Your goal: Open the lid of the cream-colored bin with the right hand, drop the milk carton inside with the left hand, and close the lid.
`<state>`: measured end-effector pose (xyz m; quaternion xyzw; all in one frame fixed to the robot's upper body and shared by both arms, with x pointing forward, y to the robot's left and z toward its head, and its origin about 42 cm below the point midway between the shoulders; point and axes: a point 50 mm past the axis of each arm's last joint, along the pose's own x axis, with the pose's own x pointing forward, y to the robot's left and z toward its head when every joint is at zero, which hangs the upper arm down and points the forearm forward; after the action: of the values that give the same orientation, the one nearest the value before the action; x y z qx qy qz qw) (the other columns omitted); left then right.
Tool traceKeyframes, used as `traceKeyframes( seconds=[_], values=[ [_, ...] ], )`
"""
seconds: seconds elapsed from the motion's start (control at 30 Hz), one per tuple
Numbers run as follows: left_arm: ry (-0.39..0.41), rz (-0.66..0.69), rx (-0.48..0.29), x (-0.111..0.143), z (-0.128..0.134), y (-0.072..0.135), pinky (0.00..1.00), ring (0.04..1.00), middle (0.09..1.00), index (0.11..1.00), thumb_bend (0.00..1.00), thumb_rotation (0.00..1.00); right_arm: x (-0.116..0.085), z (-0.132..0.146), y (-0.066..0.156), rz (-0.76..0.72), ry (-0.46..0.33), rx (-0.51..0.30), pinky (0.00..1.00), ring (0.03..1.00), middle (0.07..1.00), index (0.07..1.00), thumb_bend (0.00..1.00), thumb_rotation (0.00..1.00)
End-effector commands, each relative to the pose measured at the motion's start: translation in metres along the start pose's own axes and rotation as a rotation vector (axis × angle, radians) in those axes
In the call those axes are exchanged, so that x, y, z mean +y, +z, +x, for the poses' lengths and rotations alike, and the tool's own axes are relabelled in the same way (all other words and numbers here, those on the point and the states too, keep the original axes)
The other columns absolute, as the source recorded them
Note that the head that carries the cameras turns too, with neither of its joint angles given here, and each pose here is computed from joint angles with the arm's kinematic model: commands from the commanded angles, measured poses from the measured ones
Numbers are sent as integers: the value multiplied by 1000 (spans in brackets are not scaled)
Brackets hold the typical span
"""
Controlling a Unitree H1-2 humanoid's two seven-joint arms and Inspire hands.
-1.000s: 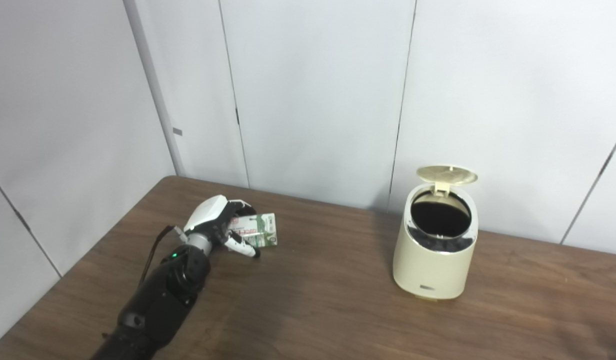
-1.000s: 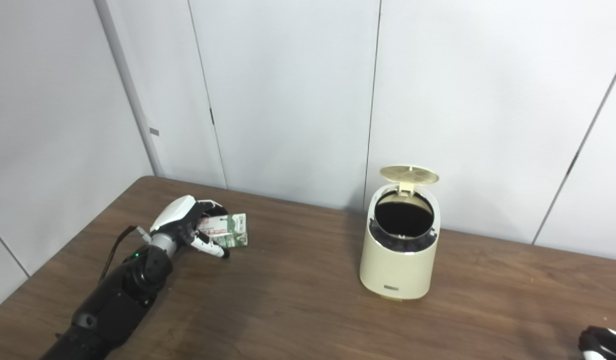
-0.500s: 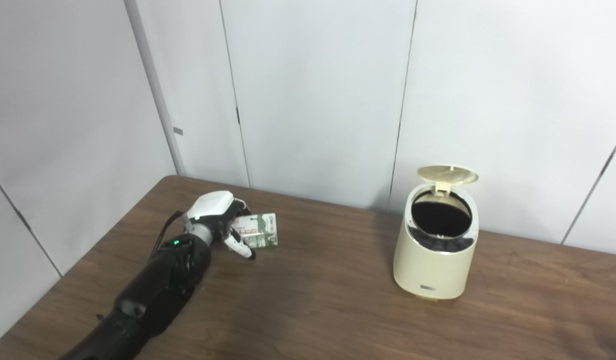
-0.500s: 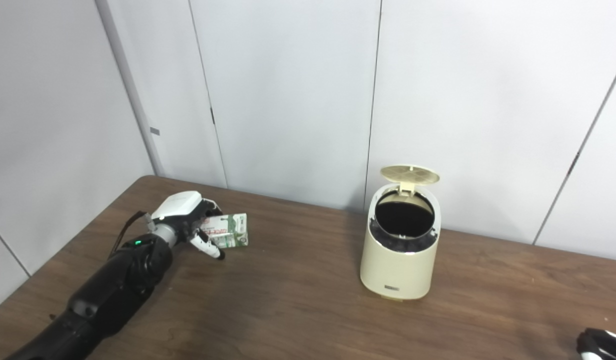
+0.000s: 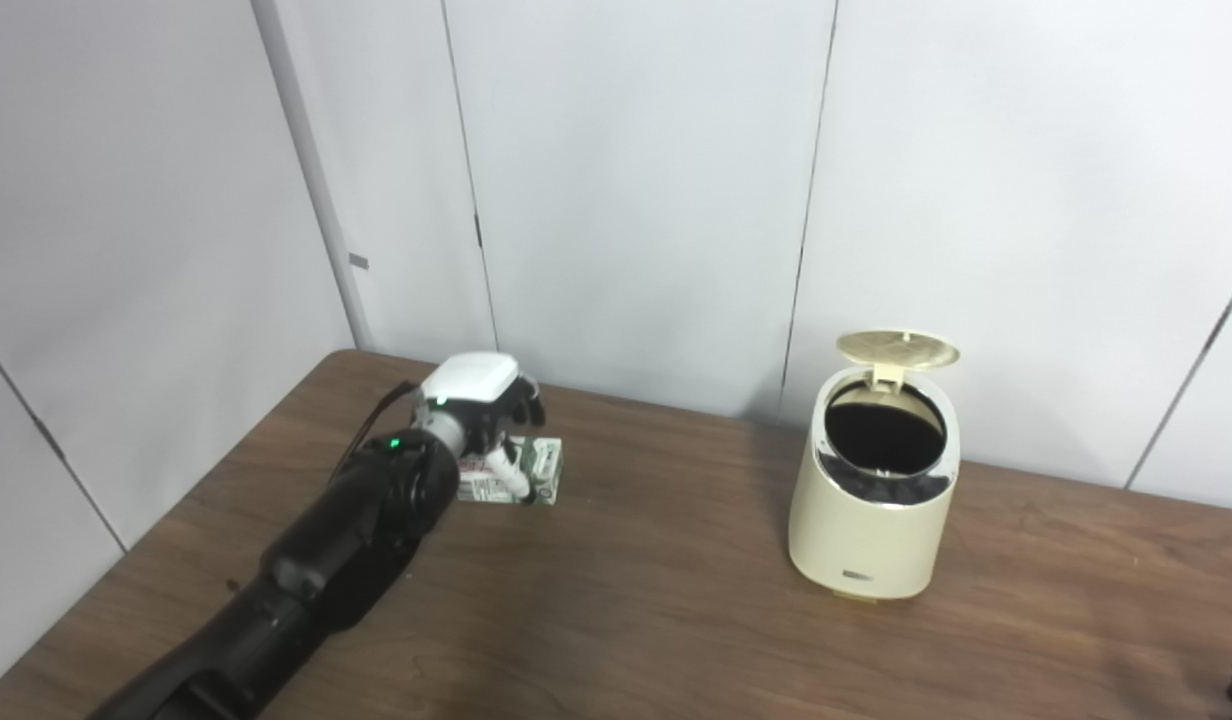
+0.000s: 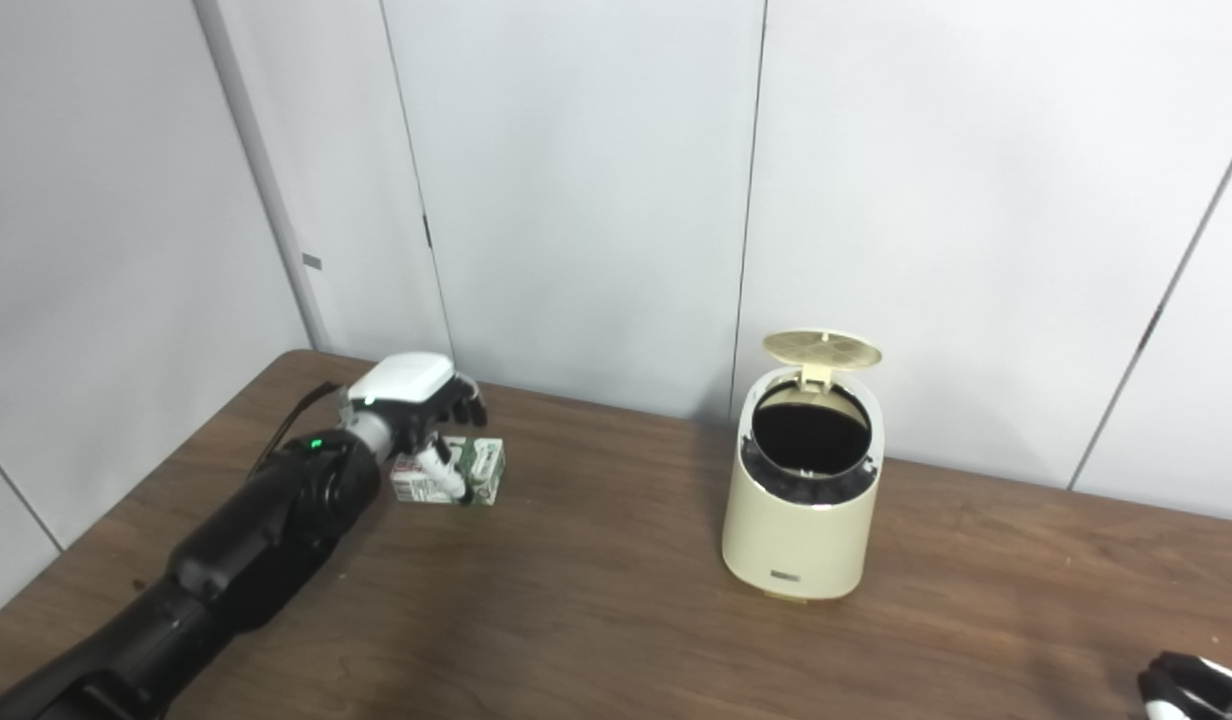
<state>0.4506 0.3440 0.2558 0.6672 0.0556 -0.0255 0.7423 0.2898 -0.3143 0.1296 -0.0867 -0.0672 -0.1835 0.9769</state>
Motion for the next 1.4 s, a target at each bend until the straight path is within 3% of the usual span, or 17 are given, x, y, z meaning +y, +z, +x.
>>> traceKeyframes(
  seconds=[0.0,0.13,0.2,0.37,0.63,0.83,0.97,1.27,1.37],
  values=[
    [84,49,-26,37,8,9,528,643,664,689,963,77,0,5,15,1,-8,-61,505,609,632,592,402,453],
    [72,93,-35,38,13,15,642,726,706,699,943,63,1,5,17,5,-1,-74,505,609,630,593,370,415],
    [66,132,-41,37,14,16,746,734,715,701,923,57,3,4,21,8,4,-85,498,607,630,604,297,325],
    [48,179,-46,34,15,16,789,720,712,681,902,39,4,3,24,6,12,-88,514,628,648,628,230,195],
    [-35,308,-30,29,16,17,822,678,613,685,920,96,2,3,26,-3,23,-84,549,651,669,645,218,9],
    [-103,384,23,29,18,15,834,695,670,687,957,153,2,3,28,-7,24,-77,555,651,668,648,220,0],
    [-114,395,33,29,18,12,859,747,726,738,959,163,2,2,29,-5,27,-76,568,661,676,658,219,0],
    [-126,398,43,21,20,6,901,726,647,737,900,139,3,0,32,-10,22,-75,585,669,682,662,209,0],
    [-113,422,29,20,21,3,873,690,618,689,874,52,3,0,34,-6,30,-74,597,678,689,671,196,0]
  ],
)
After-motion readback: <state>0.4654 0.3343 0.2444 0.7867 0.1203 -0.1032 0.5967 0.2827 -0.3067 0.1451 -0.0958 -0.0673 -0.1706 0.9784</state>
